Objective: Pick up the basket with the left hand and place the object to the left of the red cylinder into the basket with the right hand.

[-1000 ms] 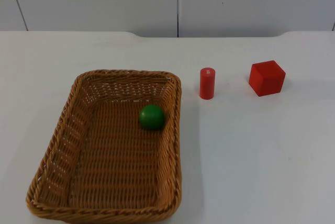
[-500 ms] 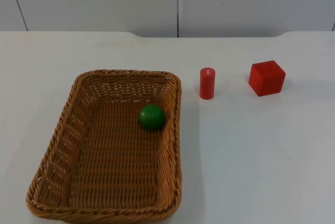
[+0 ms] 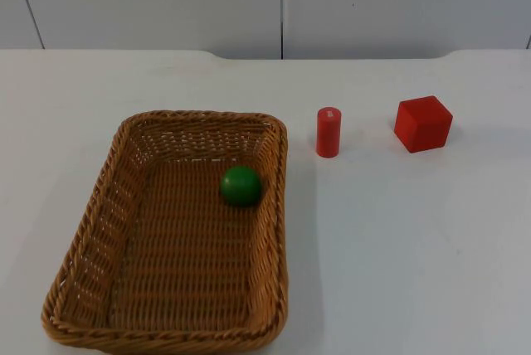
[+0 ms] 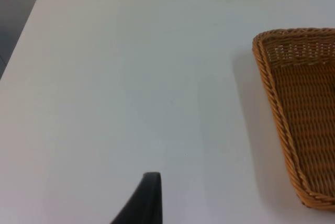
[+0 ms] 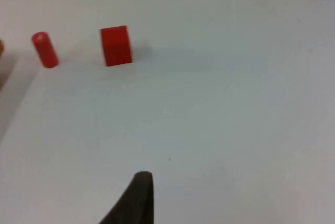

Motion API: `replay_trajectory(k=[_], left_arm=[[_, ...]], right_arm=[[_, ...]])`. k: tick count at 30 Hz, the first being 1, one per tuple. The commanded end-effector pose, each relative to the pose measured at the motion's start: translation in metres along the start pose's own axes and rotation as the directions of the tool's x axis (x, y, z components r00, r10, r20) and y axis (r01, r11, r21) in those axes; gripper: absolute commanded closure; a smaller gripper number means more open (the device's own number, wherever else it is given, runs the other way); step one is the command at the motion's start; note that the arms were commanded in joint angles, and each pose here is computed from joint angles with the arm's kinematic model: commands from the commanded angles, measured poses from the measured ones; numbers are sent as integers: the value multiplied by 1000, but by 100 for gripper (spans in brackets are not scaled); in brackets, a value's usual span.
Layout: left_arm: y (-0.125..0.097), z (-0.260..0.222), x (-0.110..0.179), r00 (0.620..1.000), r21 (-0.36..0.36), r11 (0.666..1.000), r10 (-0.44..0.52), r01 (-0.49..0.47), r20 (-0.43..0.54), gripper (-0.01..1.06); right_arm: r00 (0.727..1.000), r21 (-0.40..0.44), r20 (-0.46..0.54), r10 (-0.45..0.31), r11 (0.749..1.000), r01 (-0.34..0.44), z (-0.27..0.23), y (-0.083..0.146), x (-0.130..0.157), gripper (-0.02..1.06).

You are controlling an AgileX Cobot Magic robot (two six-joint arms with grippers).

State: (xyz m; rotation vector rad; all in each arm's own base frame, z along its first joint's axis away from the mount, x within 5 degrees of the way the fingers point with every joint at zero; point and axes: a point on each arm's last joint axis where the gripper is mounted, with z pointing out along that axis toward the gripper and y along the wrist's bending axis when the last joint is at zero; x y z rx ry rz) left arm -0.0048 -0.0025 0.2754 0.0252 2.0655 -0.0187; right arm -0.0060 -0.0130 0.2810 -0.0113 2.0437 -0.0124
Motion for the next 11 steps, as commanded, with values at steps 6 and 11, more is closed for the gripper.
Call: replay_trajectory(k=[6,11], left_arm=[[0,1,1,1000,1,1000,-5,5,0,0],[0,1,1,1000,1,1000,-5,5,0,0]], right_arm=[[1000,51,3,22,998,-22,-1,0,1,-1],[999,74,3,34,997,-34,-1,0,1,-1]])
